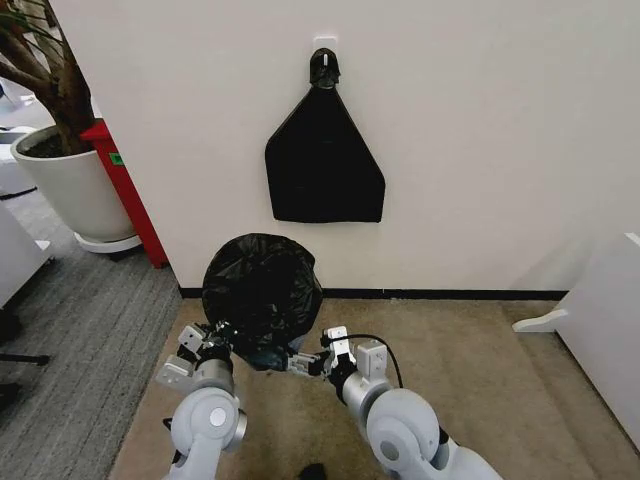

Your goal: Place the garbage bag over the trash bin.

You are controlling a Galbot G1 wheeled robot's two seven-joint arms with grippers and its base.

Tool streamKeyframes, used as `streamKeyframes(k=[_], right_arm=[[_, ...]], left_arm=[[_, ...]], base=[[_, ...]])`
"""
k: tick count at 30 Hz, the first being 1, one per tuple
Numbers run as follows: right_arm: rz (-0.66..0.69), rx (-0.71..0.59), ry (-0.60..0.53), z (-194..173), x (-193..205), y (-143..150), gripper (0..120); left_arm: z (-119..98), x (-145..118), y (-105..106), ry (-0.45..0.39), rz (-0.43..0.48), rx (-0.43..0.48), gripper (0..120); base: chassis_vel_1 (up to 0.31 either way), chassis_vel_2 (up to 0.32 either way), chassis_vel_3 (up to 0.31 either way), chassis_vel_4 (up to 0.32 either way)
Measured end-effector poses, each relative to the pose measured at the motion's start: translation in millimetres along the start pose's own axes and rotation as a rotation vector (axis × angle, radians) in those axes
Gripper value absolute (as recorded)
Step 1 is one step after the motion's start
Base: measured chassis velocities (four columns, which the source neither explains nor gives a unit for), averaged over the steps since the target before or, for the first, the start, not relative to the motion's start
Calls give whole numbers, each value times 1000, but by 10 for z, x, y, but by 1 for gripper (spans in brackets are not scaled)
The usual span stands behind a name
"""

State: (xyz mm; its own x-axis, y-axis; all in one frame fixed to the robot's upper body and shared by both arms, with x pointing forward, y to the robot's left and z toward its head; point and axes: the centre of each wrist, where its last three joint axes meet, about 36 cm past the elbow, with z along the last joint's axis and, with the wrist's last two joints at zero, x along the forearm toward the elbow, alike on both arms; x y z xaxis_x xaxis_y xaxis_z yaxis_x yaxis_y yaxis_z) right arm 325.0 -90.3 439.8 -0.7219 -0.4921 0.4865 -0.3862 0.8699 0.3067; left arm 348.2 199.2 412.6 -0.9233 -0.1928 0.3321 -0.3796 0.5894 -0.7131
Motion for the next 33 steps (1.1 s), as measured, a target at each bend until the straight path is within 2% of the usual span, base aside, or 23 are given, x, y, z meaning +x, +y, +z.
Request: streamKeyframes(k=[15,25,33], right_arm=[[78,19,0,90,-421,-288,100],[160,19,15,196,-707,-634,100],[217,23,21,219,-753,-904,100]], left_arm=[[-109,343,-188,-5,43,105,1],[-166,498,-228,-9,61,105,1],[-187,516,-201,-11,55,97,1]], base=[[0,0,0,0],[0,0,0,0],[0,0,0,0]])
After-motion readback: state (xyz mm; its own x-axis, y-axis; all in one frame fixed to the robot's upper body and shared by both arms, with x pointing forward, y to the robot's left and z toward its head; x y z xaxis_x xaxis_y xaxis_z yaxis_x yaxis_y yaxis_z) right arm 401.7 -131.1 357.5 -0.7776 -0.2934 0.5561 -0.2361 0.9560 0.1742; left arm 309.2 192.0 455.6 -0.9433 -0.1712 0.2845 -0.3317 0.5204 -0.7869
